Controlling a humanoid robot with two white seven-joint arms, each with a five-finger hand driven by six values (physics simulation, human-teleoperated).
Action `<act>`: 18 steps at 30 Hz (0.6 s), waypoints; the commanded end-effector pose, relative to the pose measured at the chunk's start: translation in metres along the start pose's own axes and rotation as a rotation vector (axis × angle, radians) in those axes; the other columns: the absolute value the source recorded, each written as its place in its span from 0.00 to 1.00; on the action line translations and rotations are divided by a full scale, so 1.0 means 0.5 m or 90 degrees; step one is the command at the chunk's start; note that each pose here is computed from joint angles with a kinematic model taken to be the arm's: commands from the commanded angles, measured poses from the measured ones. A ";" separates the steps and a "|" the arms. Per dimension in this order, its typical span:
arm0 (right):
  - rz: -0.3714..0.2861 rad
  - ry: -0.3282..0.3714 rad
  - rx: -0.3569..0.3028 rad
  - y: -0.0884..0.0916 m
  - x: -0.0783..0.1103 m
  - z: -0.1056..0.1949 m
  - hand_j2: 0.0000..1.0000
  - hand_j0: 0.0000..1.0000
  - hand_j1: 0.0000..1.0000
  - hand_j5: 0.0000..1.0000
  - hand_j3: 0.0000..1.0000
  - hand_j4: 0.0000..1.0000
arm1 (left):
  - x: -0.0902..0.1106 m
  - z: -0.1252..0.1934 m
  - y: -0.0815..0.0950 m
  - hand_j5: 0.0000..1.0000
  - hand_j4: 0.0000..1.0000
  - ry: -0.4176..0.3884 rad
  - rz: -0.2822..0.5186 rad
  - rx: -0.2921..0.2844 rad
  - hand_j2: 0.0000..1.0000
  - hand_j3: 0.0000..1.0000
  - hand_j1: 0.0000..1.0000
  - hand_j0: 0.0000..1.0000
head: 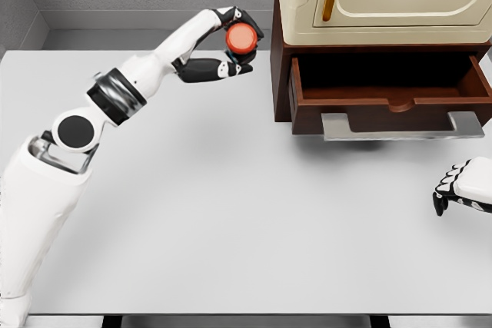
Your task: Put the switch into the drawer with left arm, and close the drawer with right arm
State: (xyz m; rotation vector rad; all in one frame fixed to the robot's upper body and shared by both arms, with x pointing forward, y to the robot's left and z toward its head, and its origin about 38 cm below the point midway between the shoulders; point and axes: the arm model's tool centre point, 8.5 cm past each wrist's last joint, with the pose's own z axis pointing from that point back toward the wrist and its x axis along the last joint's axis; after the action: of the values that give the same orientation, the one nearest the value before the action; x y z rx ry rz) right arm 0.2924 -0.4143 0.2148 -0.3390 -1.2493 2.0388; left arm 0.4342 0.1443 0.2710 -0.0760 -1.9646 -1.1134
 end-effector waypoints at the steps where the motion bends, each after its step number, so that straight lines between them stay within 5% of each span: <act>1: -0.002 0.001 -0.001 -0.001 -0.001 0.001 0.37 0.37 0.37 0.37 0.37 0.37 | 0.017 -0.017 -0.017 0.40 0.40 -0.001 -0.030 -0.001 0.40 0.40 0.40 0.40; 18: -0.002 0.001 -0.001 -0.001 -0.001 0.001 0.37 0.37 0.37 0.37 0.37 0.37 | 0.074 -0.072 -0.076 0.37 0.37 -0.016 -0.175 -0.026 0.37 0.37 0.37 0.37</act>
State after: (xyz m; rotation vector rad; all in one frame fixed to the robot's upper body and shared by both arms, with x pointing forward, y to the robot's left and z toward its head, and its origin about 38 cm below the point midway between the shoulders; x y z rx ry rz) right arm 0.2925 -0.4147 0.2147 -0.3397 -1.2487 2.0381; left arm 0.4199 0.0875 0.2792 0.1541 -2.0114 -1.3208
